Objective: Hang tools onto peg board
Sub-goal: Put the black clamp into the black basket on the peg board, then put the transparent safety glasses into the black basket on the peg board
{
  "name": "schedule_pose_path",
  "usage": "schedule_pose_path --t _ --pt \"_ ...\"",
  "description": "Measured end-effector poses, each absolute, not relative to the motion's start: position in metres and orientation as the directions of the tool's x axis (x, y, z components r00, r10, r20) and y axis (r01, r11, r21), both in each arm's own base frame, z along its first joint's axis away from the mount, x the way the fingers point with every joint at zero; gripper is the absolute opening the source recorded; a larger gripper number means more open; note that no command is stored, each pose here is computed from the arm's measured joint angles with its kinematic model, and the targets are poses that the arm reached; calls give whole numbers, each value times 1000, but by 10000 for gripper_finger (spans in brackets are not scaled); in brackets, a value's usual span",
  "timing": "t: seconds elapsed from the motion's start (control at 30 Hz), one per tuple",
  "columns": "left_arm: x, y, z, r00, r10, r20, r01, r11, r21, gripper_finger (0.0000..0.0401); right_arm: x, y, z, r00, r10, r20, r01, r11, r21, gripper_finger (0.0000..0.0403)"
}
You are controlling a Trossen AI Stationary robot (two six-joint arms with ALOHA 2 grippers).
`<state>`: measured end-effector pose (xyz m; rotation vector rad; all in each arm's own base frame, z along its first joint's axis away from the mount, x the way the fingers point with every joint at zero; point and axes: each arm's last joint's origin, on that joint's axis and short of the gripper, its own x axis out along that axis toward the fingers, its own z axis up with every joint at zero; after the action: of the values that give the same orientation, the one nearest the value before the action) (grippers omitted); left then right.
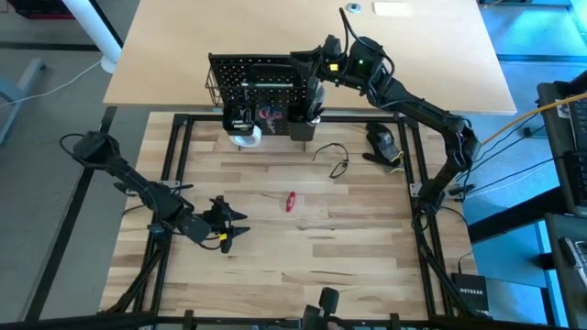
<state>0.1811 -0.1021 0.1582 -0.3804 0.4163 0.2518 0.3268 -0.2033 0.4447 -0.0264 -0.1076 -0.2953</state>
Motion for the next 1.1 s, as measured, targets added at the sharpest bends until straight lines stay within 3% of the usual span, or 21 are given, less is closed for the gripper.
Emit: schedule_pose_path --t 0.37,0.67,0.9,1.1 --pt "181 -102 158 885 159 -437 -313 899 -306 196 325 -201 448 956 -272 112 275 961 -13 154" --pt "181 -102 158 885 160 -438 -314 899 -305 196 303 -157 507 981 -144 129 151 988 -46 165" --pt "181 -102 158 884 160 -438 -313 901 -301 196 285 -99 530 999 -9 -35 8 999 -49 166" --pt "181 -101 158 884 164 -438 -307 910 -280 196 282 -44 509 935 173 -308 -184 983 -8 166"
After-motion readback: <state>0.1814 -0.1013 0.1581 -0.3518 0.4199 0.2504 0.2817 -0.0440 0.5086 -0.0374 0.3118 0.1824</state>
